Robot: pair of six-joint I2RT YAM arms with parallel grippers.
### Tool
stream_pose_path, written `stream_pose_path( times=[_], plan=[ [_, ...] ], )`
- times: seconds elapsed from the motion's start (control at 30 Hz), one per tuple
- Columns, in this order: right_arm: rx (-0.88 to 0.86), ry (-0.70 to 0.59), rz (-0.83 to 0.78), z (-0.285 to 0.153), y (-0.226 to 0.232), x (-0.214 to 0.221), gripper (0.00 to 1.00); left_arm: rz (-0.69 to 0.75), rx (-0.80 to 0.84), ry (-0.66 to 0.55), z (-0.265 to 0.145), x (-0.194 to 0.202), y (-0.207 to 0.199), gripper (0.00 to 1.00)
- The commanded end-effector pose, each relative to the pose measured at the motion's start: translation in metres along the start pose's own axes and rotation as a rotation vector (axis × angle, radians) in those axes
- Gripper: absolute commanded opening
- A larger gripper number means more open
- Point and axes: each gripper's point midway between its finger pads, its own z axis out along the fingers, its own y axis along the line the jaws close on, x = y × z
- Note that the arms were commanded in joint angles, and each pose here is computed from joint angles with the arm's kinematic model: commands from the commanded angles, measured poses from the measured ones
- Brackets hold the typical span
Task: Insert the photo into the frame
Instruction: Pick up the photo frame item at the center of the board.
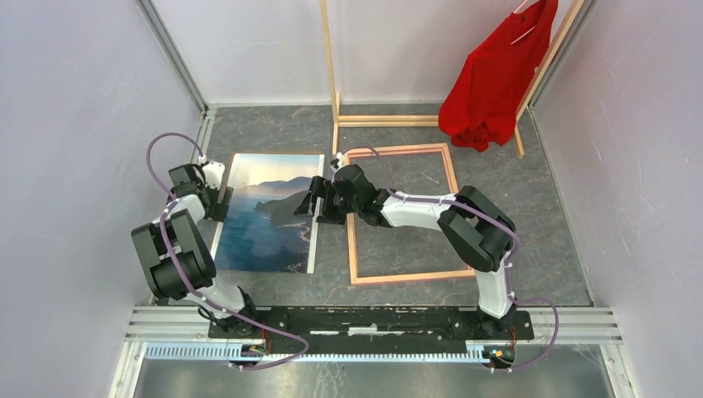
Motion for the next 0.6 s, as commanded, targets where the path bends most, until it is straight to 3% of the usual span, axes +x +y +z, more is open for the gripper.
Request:
stream_pose_path(
  times=[0.0, 0.23, 0.43, 0.57],
  plan=[
    [-0.19, -0.042, 0.009, -0.019, 0.054, -0.012, 0.91, 0.024, 0.149, 0.14, 0.006, 0.049, -0.043, 1.0],
    [-0.367, -0.068, 0.072, -0.032, 0.077, -0.015, 0.91, 0.017, 0.16, 0.142, 0.006, 0.048, -0.044, 1.0],
    [-0.364, -0.041, 0.109, -0.023, 0.064, -0.006, 0.9, 0.014, 0.157, 0.136, 0.003, 0.045, -0.043, 1.0],
    [-0.335, -0.035, 0.107, -0.013, 0.054, -0.004, 0.8, 0.01, 0.165, 0.143, 0.001, 0.043, -0.042, 1.0]
  ],
)
